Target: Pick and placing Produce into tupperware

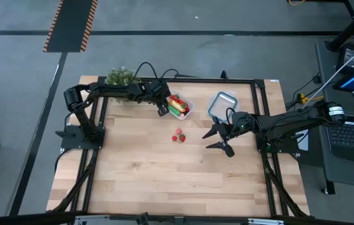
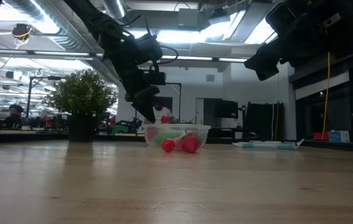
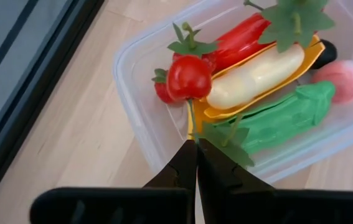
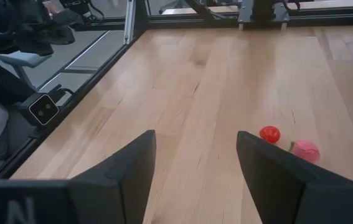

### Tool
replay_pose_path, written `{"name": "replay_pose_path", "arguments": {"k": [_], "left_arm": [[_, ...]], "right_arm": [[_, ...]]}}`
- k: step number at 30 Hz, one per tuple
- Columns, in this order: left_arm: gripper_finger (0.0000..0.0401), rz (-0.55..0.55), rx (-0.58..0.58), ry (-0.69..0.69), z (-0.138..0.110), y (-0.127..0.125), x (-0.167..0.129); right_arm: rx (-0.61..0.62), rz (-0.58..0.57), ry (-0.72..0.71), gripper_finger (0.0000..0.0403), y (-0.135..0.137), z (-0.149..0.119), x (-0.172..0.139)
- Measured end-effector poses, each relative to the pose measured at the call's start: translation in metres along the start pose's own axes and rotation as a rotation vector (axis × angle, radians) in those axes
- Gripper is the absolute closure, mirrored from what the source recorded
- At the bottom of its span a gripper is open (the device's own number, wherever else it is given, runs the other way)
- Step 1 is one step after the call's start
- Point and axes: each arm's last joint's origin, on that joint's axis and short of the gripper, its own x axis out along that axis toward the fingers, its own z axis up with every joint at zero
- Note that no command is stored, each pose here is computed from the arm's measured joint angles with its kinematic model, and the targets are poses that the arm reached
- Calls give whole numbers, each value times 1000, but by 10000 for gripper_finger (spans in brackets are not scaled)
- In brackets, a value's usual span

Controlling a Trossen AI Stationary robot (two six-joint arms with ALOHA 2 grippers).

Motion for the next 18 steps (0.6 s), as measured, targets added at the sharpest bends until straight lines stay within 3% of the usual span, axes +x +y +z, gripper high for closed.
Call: {"name": "replay_pose_path", "arguments": {"k": [8, 18], "left_arm": [[396, 2, 5, -1, 0, 0, 0], [344, 18, 6, 0, 0, 0, 0]], "right_arm": [[3, 0, 0, 178, 0, 0, 0], [3, 0, 0, 178, 0, 0, 0]]}}
